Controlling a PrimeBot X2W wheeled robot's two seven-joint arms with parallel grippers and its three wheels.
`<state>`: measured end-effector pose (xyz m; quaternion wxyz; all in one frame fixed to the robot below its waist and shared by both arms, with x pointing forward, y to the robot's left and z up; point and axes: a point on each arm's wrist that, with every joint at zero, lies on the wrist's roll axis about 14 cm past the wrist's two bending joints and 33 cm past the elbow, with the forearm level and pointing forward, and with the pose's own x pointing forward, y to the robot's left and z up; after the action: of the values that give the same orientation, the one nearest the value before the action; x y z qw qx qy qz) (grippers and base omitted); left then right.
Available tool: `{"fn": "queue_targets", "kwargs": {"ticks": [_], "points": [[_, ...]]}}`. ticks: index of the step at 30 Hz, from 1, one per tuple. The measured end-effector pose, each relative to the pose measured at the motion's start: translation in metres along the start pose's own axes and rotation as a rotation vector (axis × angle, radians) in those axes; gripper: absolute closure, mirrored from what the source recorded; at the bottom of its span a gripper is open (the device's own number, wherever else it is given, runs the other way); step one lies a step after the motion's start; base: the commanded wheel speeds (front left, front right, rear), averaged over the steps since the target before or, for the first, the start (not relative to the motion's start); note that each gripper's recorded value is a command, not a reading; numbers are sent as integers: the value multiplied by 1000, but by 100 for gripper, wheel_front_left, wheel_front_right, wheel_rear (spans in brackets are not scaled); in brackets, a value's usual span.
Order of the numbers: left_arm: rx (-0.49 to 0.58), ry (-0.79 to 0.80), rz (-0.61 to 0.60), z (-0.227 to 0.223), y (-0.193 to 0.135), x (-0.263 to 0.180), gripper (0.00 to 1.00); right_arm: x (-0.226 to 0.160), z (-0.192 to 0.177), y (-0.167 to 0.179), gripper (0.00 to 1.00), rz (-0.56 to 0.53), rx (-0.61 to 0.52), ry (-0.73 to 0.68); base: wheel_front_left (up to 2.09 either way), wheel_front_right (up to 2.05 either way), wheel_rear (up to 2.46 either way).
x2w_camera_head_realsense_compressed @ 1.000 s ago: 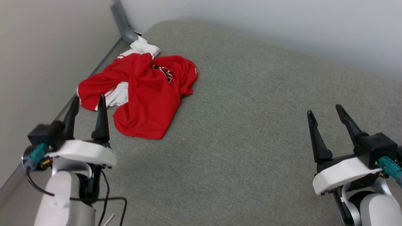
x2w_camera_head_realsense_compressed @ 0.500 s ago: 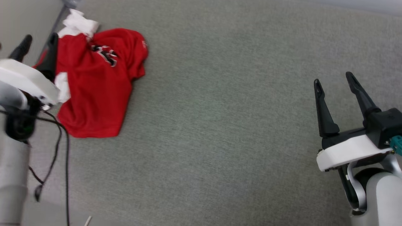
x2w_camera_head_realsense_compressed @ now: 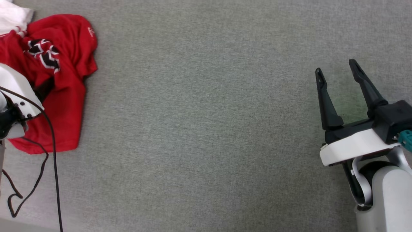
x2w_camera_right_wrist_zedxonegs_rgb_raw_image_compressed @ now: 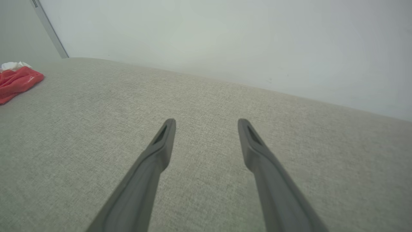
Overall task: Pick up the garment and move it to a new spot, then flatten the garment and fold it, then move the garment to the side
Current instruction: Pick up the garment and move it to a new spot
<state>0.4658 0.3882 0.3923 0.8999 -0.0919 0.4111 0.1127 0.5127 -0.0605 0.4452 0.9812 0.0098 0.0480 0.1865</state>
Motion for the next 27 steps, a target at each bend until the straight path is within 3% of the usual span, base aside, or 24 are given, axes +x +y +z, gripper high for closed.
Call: {"fn": "queue_targets", "kwargs": {"ticks": [5,8,15,27], "points": [[-41,143,-2,-28,-2,16,0,0,-9,-9,0,-21,4,19,0,0,0],[-68,159,-7,-32,-4,23,100,-1,-12,-14,0,-32,4,26,0,0,0],[-46,47,10,-20,-3,22,100,-3,-5,-18,0,-47,2,10,0,0,0],[78,-579,21,101,-9,-53,100,-20,40,-8,0,-38,11,-86,0,0,0]]}}
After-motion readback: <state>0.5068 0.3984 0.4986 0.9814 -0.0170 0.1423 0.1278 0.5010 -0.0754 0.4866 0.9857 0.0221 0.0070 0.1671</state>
